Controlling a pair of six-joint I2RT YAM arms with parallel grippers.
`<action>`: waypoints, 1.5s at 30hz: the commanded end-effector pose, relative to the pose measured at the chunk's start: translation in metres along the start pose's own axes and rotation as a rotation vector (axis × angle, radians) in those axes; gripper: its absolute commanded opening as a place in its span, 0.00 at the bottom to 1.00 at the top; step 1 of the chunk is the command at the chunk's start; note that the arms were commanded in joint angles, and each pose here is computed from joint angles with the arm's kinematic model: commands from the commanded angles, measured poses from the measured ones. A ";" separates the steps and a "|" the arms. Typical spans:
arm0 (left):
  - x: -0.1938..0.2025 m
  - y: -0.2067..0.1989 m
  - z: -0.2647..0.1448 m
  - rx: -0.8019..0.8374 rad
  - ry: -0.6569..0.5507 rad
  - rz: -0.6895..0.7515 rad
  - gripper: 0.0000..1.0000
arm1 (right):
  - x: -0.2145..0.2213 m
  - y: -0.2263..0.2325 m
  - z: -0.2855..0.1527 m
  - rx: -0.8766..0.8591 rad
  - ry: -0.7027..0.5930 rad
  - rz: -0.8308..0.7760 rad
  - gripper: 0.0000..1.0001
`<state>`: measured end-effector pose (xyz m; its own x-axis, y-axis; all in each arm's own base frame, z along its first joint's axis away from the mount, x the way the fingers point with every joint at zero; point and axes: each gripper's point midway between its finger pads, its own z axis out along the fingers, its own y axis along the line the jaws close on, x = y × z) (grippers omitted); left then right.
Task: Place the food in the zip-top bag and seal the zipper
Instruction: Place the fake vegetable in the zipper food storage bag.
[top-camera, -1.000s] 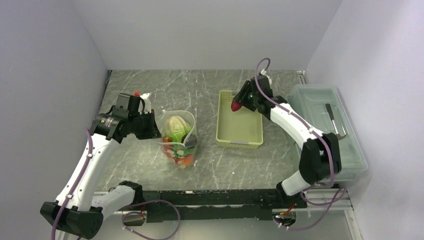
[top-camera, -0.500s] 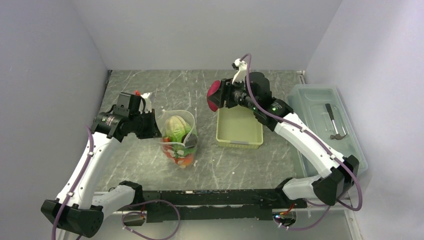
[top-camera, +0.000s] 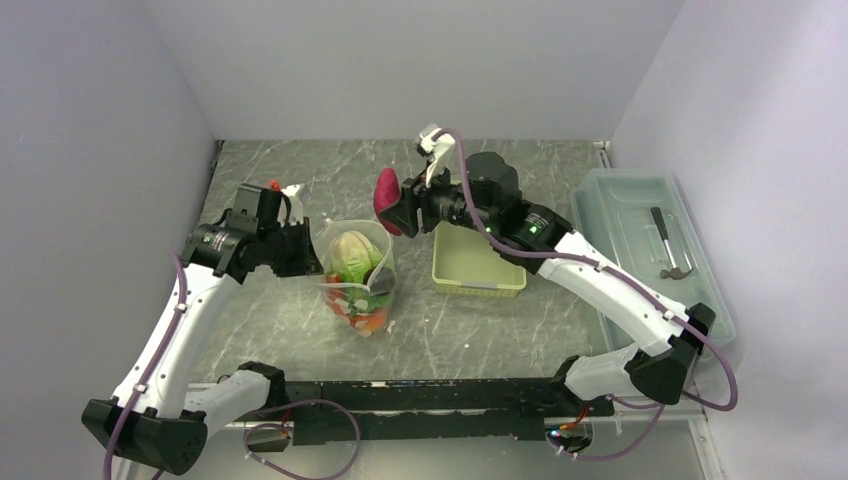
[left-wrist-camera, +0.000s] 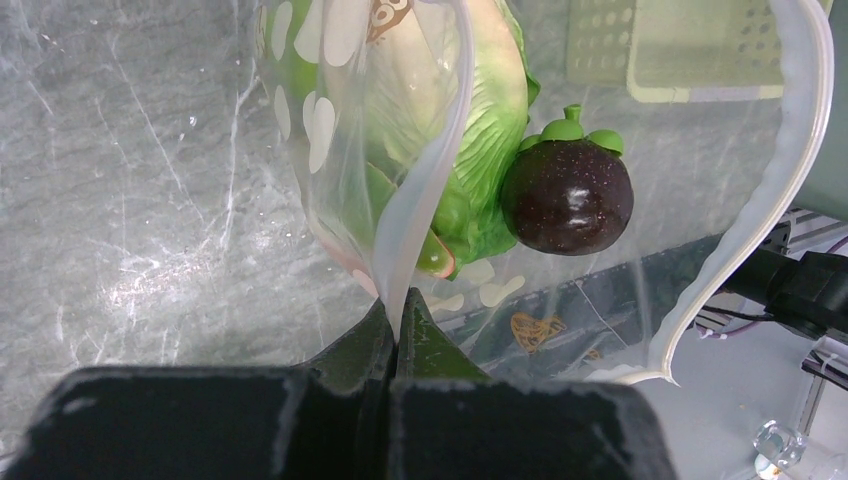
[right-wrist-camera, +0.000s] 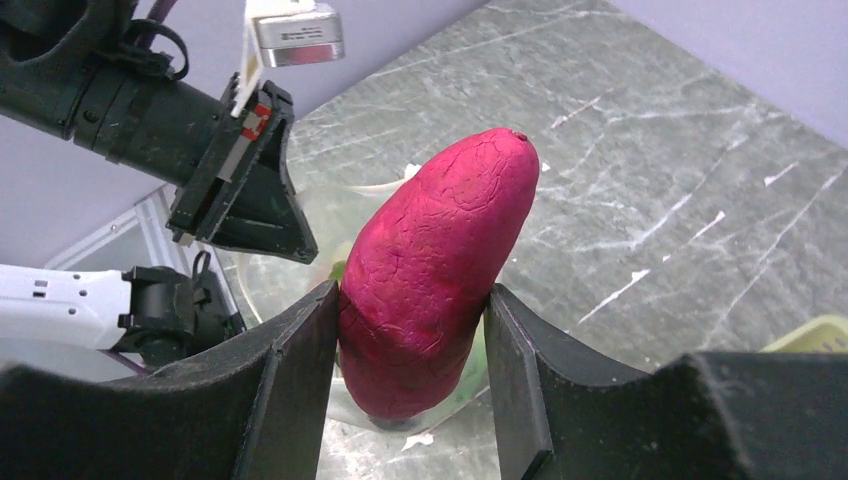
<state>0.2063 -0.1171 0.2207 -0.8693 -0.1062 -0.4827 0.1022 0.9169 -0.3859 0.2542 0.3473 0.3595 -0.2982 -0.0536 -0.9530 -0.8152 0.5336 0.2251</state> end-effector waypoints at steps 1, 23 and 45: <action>-0.017 -0.012 -0.010 0.040 -0.055 0.027 0.00 | -0.027 0.018 0.008 -0.033 -0.081 -0.122 0.00; -0.019 -0.016 -0.012 0.061 -0.062 0.042 0.00 | 0.050 0.047 0.080 -0.026 0.159 -0.225 0.00; -0.017 -0.017 -0.010 0.070 -0.062 0.036 0.00 | 0.128 0.063 0.064 -0.058 0.471 -0.219 0.06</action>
<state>0.2071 -0.1216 0.2269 -0.8675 -0.1004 -0.4872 0.1221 0.9065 -0.4043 0.2022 0.4246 0.2350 -0.2820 -0.5183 -0.8073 -0.9026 0.4286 0.0402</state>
